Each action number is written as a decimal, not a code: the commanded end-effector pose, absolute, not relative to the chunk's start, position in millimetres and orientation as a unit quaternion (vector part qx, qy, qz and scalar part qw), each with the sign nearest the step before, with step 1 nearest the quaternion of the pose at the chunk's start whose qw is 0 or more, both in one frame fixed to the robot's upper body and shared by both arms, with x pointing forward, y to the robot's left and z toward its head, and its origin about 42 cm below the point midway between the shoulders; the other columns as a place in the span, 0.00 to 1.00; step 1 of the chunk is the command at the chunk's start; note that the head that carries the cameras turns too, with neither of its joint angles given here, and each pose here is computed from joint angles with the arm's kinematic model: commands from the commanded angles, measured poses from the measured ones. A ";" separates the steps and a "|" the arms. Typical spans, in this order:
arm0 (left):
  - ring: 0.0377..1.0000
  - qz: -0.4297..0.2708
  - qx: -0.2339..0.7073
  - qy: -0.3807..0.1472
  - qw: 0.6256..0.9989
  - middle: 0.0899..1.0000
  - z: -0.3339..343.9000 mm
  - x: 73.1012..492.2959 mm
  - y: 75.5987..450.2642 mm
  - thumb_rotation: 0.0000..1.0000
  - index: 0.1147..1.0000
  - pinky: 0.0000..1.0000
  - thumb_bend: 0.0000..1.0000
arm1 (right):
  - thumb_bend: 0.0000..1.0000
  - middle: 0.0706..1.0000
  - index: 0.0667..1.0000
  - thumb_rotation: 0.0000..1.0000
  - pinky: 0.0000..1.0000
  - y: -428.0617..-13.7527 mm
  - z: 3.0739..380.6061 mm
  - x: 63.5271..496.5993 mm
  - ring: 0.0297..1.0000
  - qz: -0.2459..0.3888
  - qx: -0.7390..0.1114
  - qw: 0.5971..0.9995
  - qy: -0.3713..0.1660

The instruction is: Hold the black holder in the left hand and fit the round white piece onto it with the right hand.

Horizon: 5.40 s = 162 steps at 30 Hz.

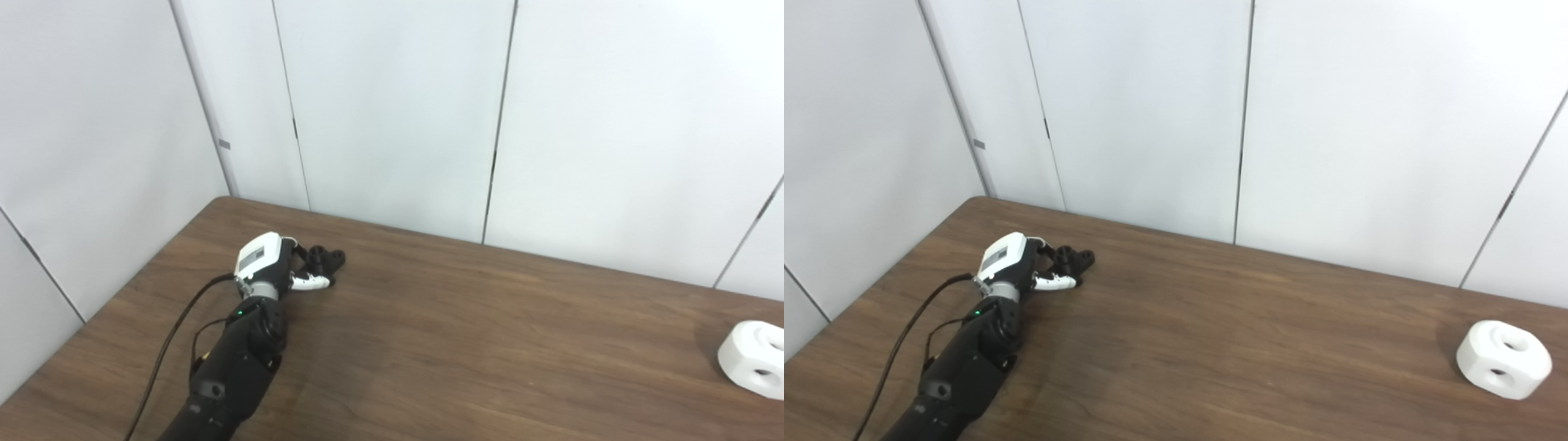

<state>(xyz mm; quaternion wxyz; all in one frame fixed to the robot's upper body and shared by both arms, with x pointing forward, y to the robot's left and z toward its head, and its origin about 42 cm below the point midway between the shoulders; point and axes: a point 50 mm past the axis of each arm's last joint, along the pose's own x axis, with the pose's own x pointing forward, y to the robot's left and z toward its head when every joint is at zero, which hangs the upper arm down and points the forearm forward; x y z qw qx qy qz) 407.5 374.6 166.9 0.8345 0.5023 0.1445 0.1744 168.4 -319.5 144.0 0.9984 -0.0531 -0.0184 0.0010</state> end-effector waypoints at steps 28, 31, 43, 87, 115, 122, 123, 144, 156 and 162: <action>0.85 0.204 0.477 0.087 0.851 0.74 187.2 413.8 377.6 0.05 0.42 0.85 0.52 | 0.56 0.98 0.96 1.00 1.00 -320.3 163.4 165.0 1.00 0.000 -0.063 0.997 -0.048; 0.84 0.201 0.479 0.087 0.850 0.74 187.7 413.6 376.5 0.05 0.42 0.84 0.52 | 0.56 0.98 0.96 1.00 1.00 -320.5 163.8 165.0 1.00 -0.001 -0.064 0.997 -0.046; 0.83 0.162 0.483 0.076 0.857 0.74 190.2 405.5 359.6 0.05 0.42 0.82 0.52 | 0.58 0.97 0.95 1.00 1.00 -317.8 162.8 166.1 1.00 -0.001 -0.062 0.997 -0.047; 0.85 -0.187 0.487 -0.112 0.846 0.74 212.2 202.5 172.9 0.05 0.42 0.92 0.52 | 0.69 0.93 0.91 0.97 0.91 -273.9 197.8 169.6 0.94 0.019 -0.091 0.994 -0.051; 0.86 -0.271 0.518 -0.106 0.805 0.76 167.7 188.2 146.7 0.06 0.42 0.90 0.52 | 0.66 0.93 0.92 1.00 0.93 -257.1 229.6 173.0 0.95 0.015 -0.097 0.994 -0.055; 0.85 -0.268 0.534 -0.107 0.795 0.75 157.3 187.8 149.2 0.06 0.42 0.89 0.52 | 0.66 0.94 0.93 1.00 0.94 -259.3 234.6 173.2 0.96 0.010 -0.096 0.993 -0.062; 0.85 -0.268 0.534 -0.107 0.794 0.75 155.5 187.6 149.8 0.06 0.42 0.89 0.52 | 0.66 0.94 0.92 1.00 0.95 -259.7 235.2 173.1 0.96 0.008 -0.096 0.993 -0.063; 0.86 -0.278 0.528 -0.086 0.798 0.77 131.5 183.7 153.8 0.05 0.42 0.89 0.52 | 0.64 0.94 0.93 0.91 0.99 -287.2 264.6 201.0 0.98 -0.062 -0.166 0.976 -0.123; 0.85 -0.284 0.531 -0.086 0.794 0.76 120.0 180.8 163.8 0.05 0.42 0.89 0.52 | 0.66 0.97 0.95 0.71 0.91 -305.8 276.3 246.0 0.97 -0.069 -0.273 0.950 -0.134; 0.86 -0.287 0.531 -0.082 0.793 0.76 118.6 181.0 169.5 0.05 0.42 0.90 0.52 | 0.73 0.97 0.95 0.53 0.92 -320.0 285.8 281.7 0.96 -0.076 -0.356 0.924 -0.118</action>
